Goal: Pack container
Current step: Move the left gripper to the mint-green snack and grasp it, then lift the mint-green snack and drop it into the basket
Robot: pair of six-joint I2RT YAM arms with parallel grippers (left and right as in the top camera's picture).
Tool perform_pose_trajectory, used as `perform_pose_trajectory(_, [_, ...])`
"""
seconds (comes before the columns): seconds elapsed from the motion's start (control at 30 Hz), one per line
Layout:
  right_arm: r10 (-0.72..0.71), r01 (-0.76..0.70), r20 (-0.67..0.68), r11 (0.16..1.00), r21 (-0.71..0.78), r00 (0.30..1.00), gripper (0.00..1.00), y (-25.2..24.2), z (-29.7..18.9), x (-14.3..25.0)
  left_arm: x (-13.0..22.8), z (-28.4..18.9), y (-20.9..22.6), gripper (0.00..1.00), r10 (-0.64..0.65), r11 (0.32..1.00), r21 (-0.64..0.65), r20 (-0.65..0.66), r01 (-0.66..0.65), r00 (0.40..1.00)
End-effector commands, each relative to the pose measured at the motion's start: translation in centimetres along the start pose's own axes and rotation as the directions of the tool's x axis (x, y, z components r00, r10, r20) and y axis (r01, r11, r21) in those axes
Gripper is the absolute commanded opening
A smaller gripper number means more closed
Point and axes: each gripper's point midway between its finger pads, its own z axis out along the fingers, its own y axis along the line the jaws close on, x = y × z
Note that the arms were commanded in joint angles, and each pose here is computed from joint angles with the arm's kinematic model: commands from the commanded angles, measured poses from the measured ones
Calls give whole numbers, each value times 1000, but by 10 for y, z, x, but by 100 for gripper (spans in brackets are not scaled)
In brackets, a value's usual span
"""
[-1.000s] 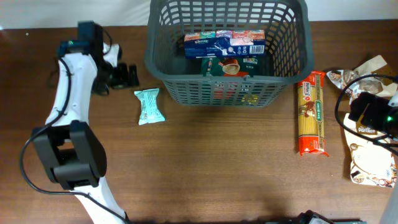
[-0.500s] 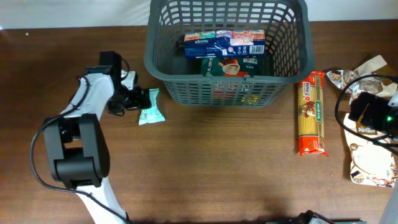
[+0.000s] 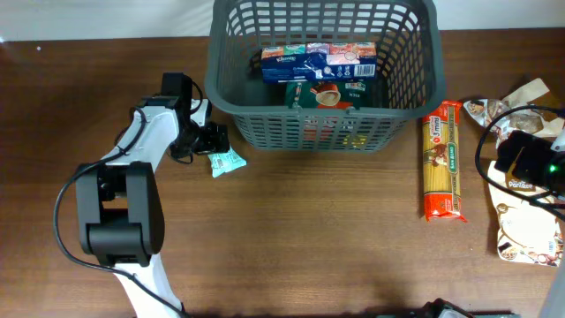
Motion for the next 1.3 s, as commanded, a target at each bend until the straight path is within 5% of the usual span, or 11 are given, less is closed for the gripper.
perform_pose_trajectory(0.0, [4, -4, 13, 1000, 15, 1000, 99, -3, -3, -4, 10, 15, 3, 92, -61, 998, 1, -44, 61, 997])
perform_pose_trajectory(0.77, [4, -4, 13, 1000, 15, 1000, 99, -3, -3, -4, 8, 33, -4, 92, -397, 916, 39, -71, 400, 915])
perform_pose_trajectory(0.93, [4, -4, 13, 1000, 15, 1000, 99, -3, -3, -4, 9, 33, -5, 70, -416, 907, 40, -75, 419, 906])
perform_pose_trajectory(1.13, [4, -4, 13, 1000, 15, 1000, 99, -3, -3, -4, 13, 32, -4, 64, -419, 906, 31, -91, 423, 903])
perform_pose_trajectory(1.27, [4, -4, 13, 1000, 15, 1000, 99, -3, -3, -4, 13, 32, -4, 40, -419, 906, 31, -90, 423, 904])
